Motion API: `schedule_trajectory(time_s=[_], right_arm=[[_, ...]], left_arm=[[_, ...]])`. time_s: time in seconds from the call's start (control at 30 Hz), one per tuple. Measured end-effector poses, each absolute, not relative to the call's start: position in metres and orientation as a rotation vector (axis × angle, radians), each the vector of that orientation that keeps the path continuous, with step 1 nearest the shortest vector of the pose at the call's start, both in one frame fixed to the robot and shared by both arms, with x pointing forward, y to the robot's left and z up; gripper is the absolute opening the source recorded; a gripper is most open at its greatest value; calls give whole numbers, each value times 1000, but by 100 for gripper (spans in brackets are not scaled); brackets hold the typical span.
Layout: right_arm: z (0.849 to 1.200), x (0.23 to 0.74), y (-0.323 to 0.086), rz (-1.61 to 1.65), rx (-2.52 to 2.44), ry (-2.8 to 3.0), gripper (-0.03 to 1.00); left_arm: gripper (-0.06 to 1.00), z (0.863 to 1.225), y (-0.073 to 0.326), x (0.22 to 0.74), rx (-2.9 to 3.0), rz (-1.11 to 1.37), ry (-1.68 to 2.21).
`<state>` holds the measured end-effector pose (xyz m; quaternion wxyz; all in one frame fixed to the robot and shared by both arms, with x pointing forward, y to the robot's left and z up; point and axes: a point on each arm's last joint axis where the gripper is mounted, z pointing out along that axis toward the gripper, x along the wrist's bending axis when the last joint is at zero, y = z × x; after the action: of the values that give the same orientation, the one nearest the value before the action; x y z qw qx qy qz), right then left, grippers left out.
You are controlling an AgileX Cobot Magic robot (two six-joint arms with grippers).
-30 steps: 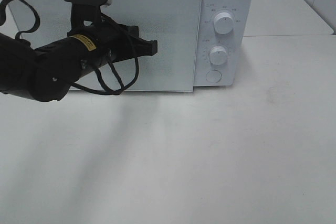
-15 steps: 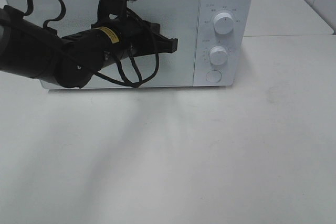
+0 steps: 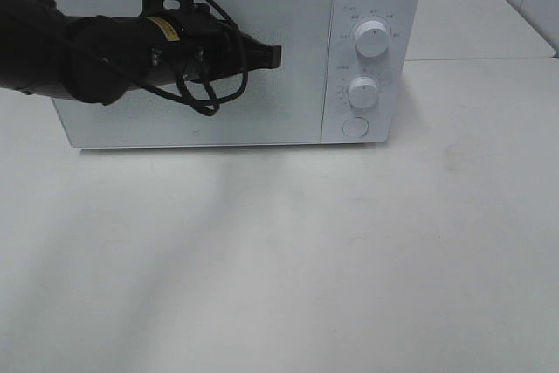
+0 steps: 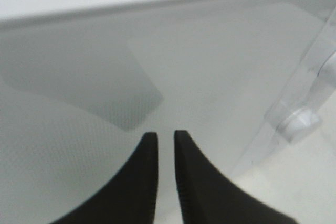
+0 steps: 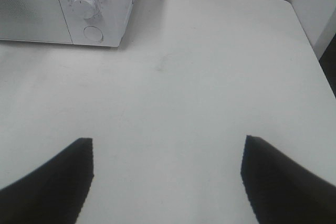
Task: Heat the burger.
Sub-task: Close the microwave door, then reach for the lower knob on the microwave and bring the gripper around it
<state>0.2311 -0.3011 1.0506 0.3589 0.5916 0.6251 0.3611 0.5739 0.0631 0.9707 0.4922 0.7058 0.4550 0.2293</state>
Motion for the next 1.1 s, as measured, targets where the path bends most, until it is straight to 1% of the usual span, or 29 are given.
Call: schedule_trajectory(time_s=[0.03,0.07,0.1,0.13,0.17,0.2,0.23,0.27,0.33,0.53,0.6,0.8,0.87,0.9,0.93,0.97,1.0,1.03,1.07,1.1], right_arm=[[1051,231,-301,931,1526,1612,75],[1051,231,-301,931,1526,1612,75],[1051,231,-301,931,1526,1612,75],[1051,231,-301,931,1526,1612,75],[1051,231,-301,931,1526,1612,75],[1051,231,-301,931,1526,1612,75],[1051,231,-301,931,1526,1612,75],[1051,231,-301,931,1526,1612,75],[1051,231,-301,931,1526,1612,75],[1051,231,-301,931,1526,1612,75],[1051,231,-301,931,1526,1612,75],[1051,231,-301,931,1526,1612,75],[1051,231,-301,931,1526,1612,75],[1051,231,-301,931,1526,1612,75],[1051,231,-301,931,1526,1612,75],[1051,231,-301,931,1526,1612,75],[1051,231,-301,931,1526,1612,75],[1051,231,-301,931,1526,1612,75],[1051,231,-301,931,1526,1612,75],[1051,231,-301,931,1526,1612,75]], left_arm=[[11,971,63,574,1713,556,1104],[30,972,66,568,1779,504,1145],[30,972,66,568,1779,504,1145],[43,973,67,565,1811,471,1172],[68,973,69,559,1860,410,1222],[68,973,69,559,1860,410,1222],[86,974,71,552,1917,354,1259],[86,974,71,552,1917,354,1259],[96,976,75,540,2015,261,1311],[99,985,83,521,2147,137,1360],[99,993,88,509,2220,76,1374],[99,1012,99,492,2298,15,1374],[99,1024,110,486,2305,-5,1399],[99,1024,110,486,2305,-5,1399],[99,1034,124,486,2284,-3,1440],[99,1034,124,486,2284,-3,1440],[99,1038,132,487,2273,-1,1466],[99,1046,148,488,2251,10,1514],[99,1046,148,488,2251,10,1514],[99,1055,166,489,2226,33,1566]])
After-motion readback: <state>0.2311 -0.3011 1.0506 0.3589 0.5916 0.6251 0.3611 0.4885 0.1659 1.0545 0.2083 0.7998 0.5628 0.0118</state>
